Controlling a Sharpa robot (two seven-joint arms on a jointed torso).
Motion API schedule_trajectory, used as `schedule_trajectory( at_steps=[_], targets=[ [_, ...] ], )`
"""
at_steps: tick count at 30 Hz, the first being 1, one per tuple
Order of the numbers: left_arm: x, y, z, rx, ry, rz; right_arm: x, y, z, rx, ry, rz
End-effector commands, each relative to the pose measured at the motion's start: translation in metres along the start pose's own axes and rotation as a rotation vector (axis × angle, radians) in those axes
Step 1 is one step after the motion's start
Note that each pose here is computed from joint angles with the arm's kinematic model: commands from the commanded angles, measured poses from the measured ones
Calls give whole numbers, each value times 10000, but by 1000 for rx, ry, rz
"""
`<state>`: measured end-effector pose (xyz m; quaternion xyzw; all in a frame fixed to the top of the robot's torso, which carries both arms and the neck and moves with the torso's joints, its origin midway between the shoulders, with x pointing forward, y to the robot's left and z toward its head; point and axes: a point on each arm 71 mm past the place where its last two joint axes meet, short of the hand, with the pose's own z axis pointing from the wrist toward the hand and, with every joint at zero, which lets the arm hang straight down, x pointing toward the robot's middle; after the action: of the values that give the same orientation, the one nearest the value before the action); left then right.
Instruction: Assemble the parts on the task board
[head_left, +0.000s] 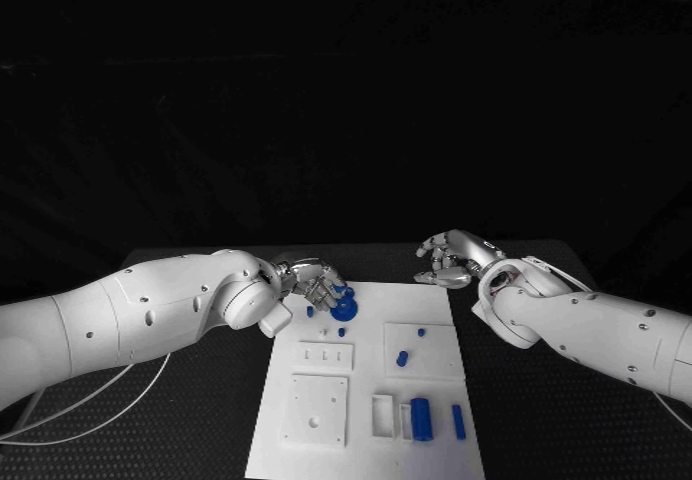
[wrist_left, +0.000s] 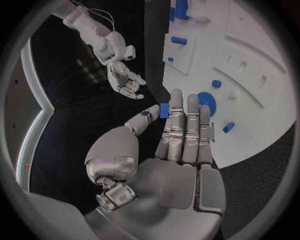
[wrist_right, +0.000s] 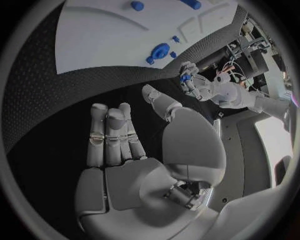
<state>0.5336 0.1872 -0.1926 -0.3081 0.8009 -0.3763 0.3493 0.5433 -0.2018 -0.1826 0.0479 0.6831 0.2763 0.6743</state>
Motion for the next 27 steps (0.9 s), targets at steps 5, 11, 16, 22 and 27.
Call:
schedule_trajectory(
  at_steps=[5, 11, 16, 22, 27],
  targets=[
    [14, -25, -2, 23, 11, 52, -56, -127, 0, 15, -18, 50],
    [-20, 22, -26, 8, 34, 190, -125, -331, 8, 63, -18, 128],
    [-56, 79, -54, -25, 61, 279, -162, -533, 17, 115, 19, 292],
    [-63, 64, -78, -58, 85, 315, -203, -671, 19, 136, 32, 391],
    [-89, 62, -85, -89, 84, 336, -212, -693, 19, 133, 37, 398]
  ],
)
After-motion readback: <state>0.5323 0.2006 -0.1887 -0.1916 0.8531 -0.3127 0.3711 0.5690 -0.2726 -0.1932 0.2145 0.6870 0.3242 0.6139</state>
